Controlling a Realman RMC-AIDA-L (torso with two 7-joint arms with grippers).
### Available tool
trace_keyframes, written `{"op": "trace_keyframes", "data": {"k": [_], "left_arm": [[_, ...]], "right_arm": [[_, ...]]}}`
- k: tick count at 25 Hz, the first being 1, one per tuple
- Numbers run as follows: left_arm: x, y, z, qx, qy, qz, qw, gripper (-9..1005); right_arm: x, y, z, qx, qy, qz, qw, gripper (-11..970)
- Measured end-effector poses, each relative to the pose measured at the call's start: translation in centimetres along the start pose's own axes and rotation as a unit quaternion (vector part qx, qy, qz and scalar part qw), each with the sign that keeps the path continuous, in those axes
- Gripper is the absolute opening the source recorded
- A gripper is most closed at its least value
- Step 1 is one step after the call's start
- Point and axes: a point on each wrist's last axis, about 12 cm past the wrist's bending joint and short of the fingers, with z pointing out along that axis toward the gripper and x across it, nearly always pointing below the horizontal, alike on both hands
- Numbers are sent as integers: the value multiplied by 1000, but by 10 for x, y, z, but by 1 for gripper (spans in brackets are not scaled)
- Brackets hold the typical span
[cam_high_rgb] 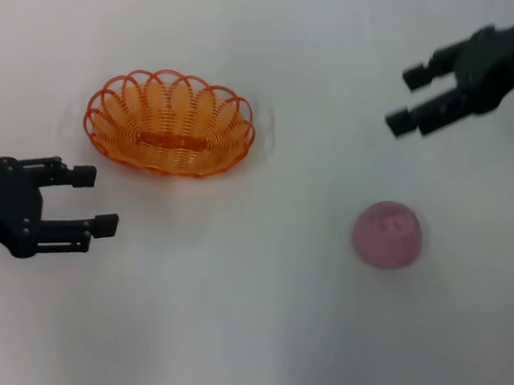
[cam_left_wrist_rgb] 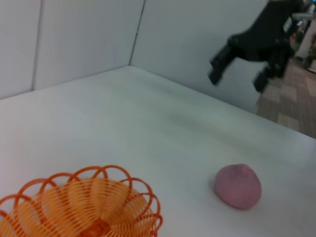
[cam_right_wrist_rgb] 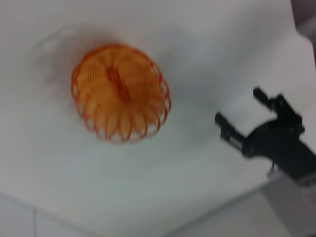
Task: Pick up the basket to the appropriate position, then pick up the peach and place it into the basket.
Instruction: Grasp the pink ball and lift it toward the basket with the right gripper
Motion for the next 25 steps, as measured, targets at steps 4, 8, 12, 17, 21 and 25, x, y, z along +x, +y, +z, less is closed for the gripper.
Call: {"op": "trace_keyframes", "data": {"k": [4,8,12,17,21,25], "left_arm": [[15,0,9,-3,-5,-10,1000,778],[19,-2,9,-5,-11,-14,1000,778],[21,-2,8,-6,-15,-17,1000,779],[21,-3,11,1,-19,-21,1000,778],[22,-4,13,5,-20,-22,1000,778],[22,-4,13,5,-21,-23,1000,778]], "right_arm": [[2,1,21,0,61,-1,998,885],[7,3,40,3,103,4,995,885],[15,3,55,4,133,9,991,885],[22,4,68,4,155,9,988,884],[31,3,79,-5,181,11,983,878],[32,2,81,-3,184,10,983,792]]}}
